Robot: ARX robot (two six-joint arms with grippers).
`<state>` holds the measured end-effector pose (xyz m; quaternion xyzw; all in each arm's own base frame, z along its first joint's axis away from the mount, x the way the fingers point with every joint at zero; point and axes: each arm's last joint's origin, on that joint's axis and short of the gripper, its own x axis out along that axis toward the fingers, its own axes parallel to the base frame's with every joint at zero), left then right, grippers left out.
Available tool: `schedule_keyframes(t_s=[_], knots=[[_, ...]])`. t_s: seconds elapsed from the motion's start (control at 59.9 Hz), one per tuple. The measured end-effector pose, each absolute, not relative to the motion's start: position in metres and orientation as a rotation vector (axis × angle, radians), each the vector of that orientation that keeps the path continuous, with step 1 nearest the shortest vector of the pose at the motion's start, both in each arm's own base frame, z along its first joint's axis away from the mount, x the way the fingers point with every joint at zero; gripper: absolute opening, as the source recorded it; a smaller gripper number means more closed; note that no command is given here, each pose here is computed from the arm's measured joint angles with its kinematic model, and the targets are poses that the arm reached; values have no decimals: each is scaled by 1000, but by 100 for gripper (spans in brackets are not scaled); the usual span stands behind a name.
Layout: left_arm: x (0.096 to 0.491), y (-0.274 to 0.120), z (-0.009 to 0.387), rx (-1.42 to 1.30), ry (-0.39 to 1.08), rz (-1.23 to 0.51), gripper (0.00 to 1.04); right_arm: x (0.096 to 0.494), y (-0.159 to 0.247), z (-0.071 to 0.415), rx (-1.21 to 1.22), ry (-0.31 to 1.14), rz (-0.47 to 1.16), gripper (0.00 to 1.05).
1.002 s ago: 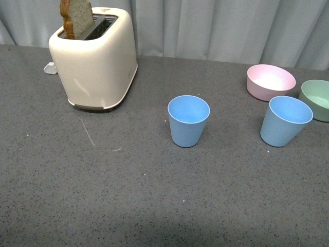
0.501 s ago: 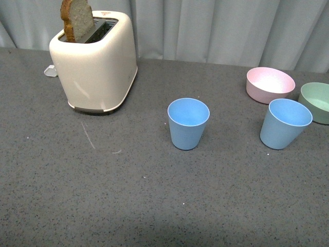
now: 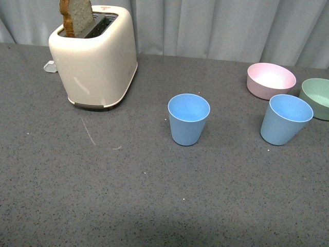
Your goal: Stack blue cups with both arms
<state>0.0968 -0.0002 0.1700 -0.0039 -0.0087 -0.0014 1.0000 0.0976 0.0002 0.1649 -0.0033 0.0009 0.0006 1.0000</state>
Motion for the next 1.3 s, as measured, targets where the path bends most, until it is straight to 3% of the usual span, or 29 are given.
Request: schedule_keyframes(t_s=[0.15,0.267,0.451,0.718,1.069,1.303], knots=[[97,0,170,-8,-17,-3,75,99,-1,164,-81,20,-50,95],[97,0,170,-7,-17,-3,99,118,-6,168,-223,133,-53,95],[97,0,170,-6,-17,-3,98,174,-19,183,-189,277,-45,95],[97,0,170,-6,-17,-3,98,268,-28,153,62,690,-48,95],[97,0,170,-6,-17,-2,98,342,-19,124,177,870,-111,95],[97,0,170,-6,-17,-3,98,368,-8,105,239,940,-122,91]])
